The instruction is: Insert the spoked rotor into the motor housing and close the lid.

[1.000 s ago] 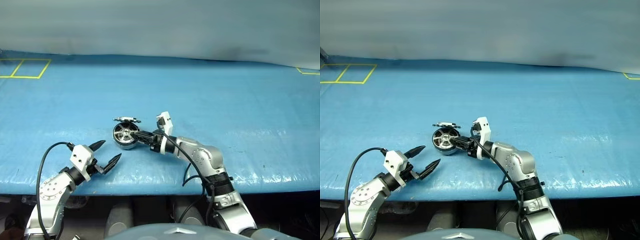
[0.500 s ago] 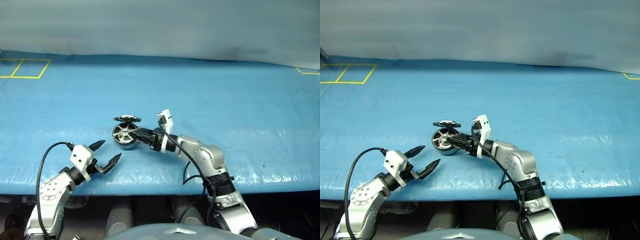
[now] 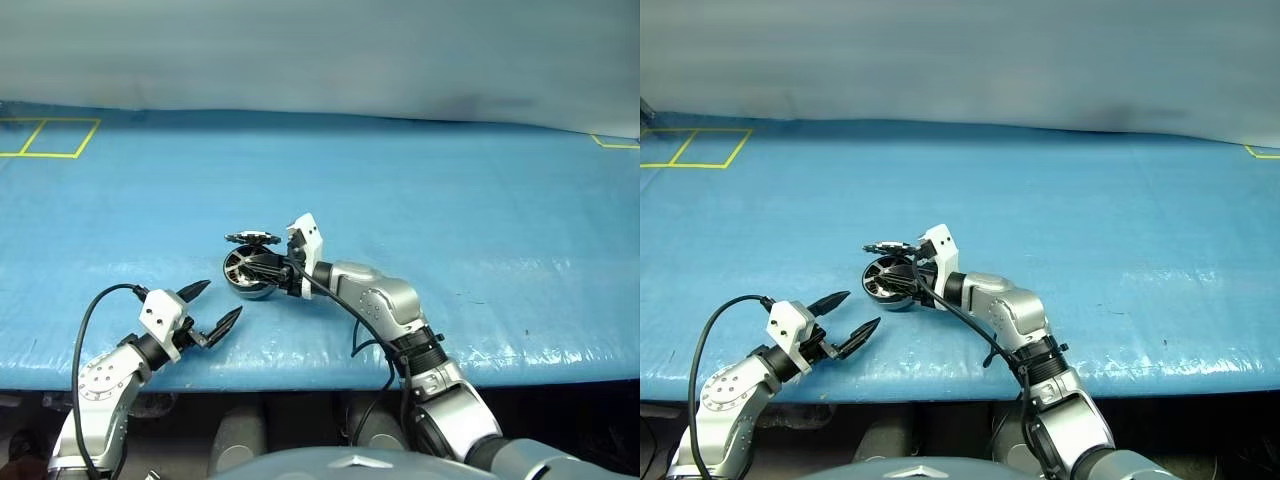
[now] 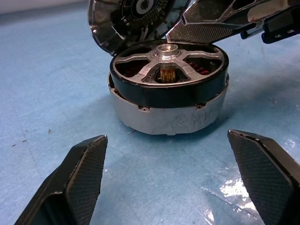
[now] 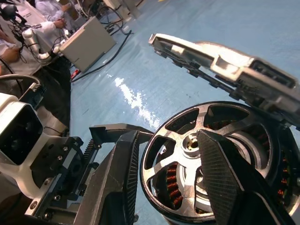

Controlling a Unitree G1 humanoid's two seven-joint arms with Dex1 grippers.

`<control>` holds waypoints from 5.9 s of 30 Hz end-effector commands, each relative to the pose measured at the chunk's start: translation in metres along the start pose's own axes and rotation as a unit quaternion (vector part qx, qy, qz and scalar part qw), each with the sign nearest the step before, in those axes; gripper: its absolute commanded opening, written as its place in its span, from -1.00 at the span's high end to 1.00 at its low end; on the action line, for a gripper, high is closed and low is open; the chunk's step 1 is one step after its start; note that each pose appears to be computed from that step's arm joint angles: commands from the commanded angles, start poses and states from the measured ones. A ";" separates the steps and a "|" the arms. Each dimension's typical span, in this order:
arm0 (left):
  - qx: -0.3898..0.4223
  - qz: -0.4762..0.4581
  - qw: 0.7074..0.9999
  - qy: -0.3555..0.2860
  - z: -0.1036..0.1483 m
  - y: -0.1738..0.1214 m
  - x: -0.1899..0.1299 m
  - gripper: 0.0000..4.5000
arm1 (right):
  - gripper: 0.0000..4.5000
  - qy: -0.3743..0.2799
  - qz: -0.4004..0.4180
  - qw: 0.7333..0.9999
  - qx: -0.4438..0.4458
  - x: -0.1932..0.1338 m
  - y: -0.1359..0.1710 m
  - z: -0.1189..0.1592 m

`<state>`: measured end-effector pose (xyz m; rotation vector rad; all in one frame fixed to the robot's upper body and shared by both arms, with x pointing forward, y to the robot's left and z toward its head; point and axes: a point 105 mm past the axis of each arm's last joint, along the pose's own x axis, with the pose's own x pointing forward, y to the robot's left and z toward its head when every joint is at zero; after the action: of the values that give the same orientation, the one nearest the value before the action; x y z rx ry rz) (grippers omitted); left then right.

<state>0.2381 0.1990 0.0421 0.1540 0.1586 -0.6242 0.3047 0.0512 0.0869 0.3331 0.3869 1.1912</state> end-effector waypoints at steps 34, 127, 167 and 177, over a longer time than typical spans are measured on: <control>0.016 0.010 1.000 -0.019 0.010 0.003 -0.001 -1.00 | 0.78 0.054 -0.034 0.975 -0.215 0.001 -0.003 -0.012; 0.014 0.011 1.000 -0.016 0.007 0.001 -0.001 -1.00 | 0.80 0.003 -0.042 0.968 -0.246 -0.002 0.000 0.003; 0.017 0.002 1.000 -0.015 0.008 0.002 0.003 -1.00 | -0.07 -0.009 -0.167 0.955 -0.246 -0.091 -0.039 0.034; 0.017 0.000 1.000 -0.016 0.008 0.002 0.005 -1.00 | -0.07 0.048 -0.045 0.969 -0.237 -0.087 -0.001 0.002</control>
<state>0.2420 0.1979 0.0440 0.1643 0.1418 -0.6192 0.2853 -0.0398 0.0950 -0.1579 0.2027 1.1228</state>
